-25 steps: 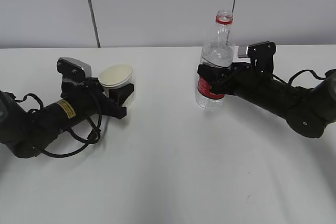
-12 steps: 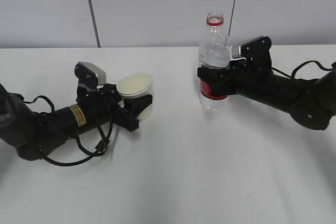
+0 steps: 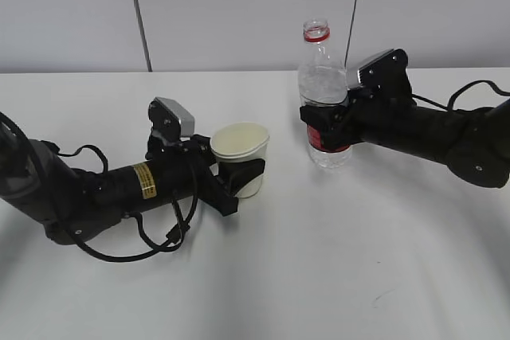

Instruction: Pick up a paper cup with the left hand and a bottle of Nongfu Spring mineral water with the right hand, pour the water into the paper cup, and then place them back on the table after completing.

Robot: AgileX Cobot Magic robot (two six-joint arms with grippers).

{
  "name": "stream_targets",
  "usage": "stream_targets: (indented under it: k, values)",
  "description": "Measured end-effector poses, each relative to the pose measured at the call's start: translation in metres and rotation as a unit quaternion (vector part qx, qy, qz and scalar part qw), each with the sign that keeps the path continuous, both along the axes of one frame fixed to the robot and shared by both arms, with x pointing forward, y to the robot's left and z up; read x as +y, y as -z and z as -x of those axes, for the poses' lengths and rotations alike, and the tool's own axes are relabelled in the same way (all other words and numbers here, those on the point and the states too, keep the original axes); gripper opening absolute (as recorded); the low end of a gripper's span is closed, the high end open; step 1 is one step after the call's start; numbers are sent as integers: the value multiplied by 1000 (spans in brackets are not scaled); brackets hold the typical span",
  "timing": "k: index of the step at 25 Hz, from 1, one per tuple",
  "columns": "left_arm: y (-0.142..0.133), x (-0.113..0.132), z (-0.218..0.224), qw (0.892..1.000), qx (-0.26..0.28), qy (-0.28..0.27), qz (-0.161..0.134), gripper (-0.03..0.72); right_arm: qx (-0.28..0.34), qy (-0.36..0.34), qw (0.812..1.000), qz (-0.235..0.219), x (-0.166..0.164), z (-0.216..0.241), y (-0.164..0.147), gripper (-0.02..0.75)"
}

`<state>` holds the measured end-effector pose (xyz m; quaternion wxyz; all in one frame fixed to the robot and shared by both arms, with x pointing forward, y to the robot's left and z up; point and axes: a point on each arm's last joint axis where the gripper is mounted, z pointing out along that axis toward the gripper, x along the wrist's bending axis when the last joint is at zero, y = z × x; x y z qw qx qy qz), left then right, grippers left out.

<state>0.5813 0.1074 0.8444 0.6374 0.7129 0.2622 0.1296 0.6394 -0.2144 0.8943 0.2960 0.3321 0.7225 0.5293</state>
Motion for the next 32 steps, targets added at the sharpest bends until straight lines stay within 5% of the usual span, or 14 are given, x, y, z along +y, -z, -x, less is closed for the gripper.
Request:
stream_targets:
  k: [17,32]
  values:
    - [-19,-9,6,999,-4,31,9,396,-66,-48,991,109,1,0,-12,407]
    - [-19,-16,10,999,3,41,13,396,-163,-87,950,250,-1,0,-22,405]
